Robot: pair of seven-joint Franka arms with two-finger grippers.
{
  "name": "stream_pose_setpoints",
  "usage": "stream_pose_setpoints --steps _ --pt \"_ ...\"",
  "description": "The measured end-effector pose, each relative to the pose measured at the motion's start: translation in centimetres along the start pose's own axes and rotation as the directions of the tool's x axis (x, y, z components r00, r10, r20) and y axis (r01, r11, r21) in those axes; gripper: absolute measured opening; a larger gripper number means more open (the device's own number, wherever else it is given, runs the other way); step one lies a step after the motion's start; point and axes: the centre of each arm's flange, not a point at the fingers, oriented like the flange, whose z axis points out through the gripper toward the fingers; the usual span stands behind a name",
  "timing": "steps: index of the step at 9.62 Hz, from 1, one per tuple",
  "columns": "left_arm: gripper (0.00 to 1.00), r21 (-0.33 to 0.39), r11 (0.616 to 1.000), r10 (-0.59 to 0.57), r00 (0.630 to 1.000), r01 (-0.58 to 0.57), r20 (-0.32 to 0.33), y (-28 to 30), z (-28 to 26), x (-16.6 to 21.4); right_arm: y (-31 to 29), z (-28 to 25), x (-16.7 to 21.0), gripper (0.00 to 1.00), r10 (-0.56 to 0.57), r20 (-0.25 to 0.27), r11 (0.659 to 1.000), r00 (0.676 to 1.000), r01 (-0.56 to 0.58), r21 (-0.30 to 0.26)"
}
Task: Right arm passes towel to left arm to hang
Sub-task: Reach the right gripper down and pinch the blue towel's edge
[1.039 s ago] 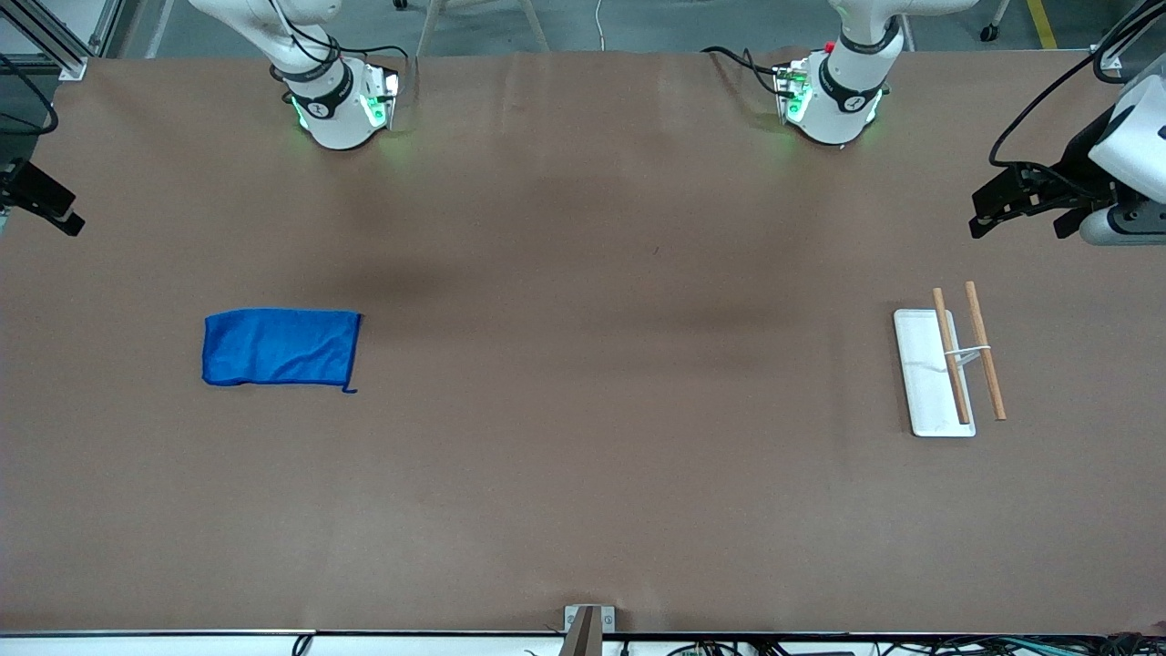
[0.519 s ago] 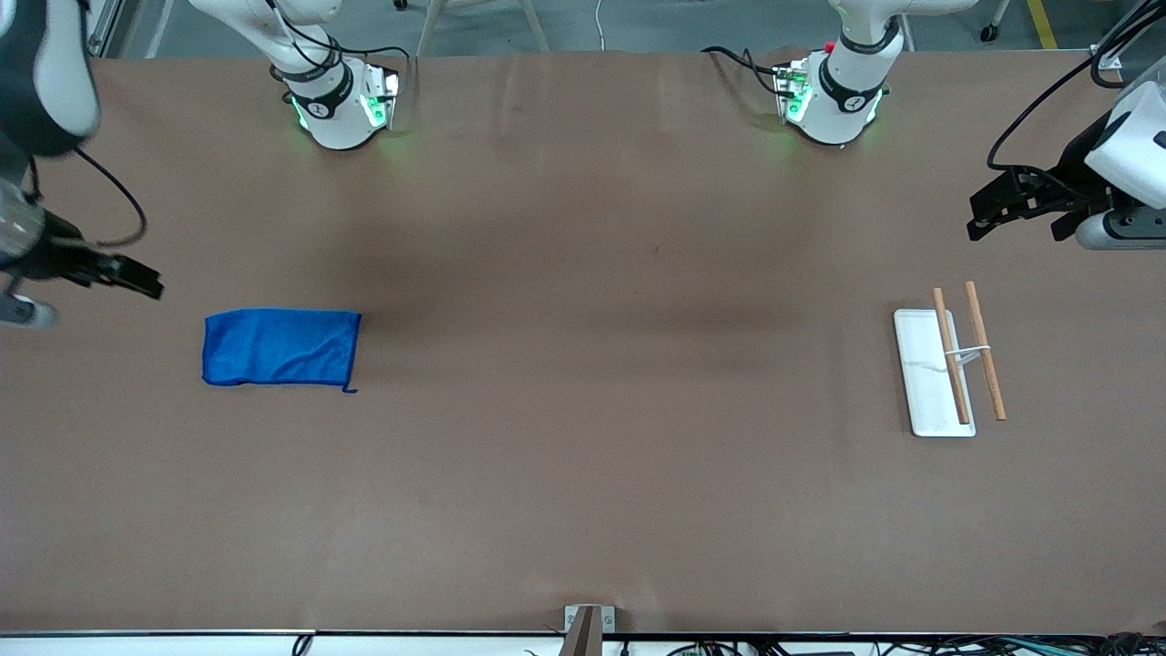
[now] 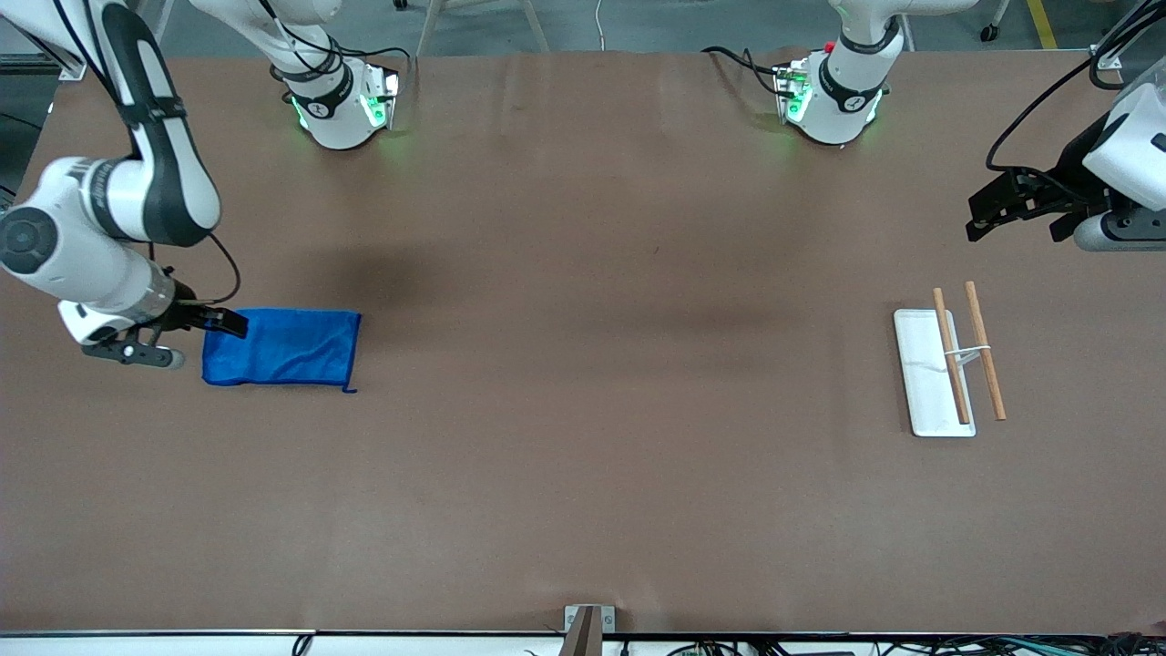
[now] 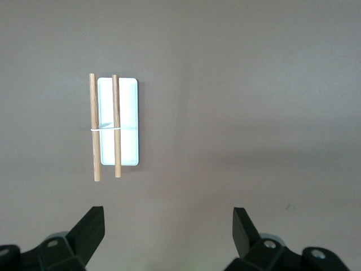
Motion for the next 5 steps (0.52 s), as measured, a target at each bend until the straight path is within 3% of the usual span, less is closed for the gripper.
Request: stream_pose_setpoints --steps 5 --pt "1.0 0.0 1.0 0.0 1.0 0.0 0.002 0.0 0.1 0.1 1.0 9.5 0.4 1.0 -0.071 -0.045 0.997 0.996 0.072 0.013"
